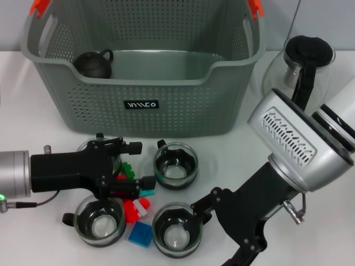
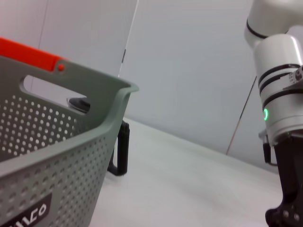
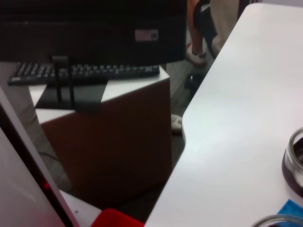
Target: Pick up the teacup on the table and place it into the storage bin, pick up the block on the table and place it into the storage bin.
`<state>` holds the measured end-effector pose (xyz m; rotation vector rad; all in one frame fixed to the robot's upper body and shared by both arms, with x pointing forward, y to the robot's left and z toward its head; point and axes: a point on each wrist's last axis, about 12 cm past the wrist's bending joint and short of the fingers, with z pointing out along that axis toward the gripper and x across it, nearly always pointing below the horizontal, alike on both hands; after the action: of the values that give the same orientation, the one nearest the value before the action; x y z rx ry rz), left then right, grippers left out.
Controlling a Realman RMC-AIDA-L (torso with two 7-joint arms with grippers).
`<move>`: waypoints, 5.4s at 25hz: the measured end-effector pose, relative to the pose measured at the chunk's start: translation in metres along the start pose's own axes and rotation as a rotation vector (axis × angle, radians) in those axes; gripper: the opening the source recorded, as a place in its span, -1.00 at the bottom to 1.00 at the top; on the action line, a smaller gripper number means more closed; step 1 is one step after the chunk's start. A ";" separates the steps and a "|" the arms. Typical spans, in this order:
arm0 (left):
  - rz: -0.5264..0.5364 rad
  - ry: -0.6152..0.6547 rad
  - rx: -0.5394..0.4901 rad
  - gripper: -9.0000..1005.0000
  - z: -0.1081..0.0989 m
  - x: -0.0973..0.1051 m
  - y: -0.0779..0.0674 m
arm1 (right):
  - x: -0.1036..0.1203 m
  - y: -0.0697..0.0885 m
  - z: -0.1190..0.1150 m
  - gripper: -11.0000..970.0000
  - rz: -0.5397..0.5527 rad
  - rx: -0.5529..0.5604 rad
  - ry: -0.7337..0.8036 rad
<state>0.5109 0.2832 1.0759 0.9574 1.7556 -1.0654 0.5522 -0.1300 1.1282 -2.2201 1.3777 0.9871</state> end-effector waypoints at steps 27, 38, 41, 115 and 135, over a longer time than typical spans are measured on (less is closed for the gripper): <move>0.003 0.025 -0.032 0.84 0.002 0.002 0.004 | -0.025 -0.018 0.042 0.84 -0.155 0.056 0.250; 0.002 0.026 -0.042 0.84 0.002 0.003 0.005 | -0.035 -0.018 0.057 0.83 -0.195 0.059 0.313; 0.002 0.026 -0.042 0.84 0.002 0.003 0.005 | -0.036 -0.017 0.059 0.83 -0.204 0.050 0.320; 0.016 0.004 -0.019 0.82 0.010 0.005 0.001 | -0.026 0.042 -0.125 -0.85 0.230 0.488 -0.323; 0.050 -0.010 0.001 0.82 0.019 -0.008 0.005 | -0.097 -0.115 -0.103 -0.85 0.358 0.939 -0.192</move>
<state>0.5235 0.2666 1.0767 0.9902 1.7143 -1.0379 0.6648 -0.0768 1.2610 -1.1898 1.6977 0.4549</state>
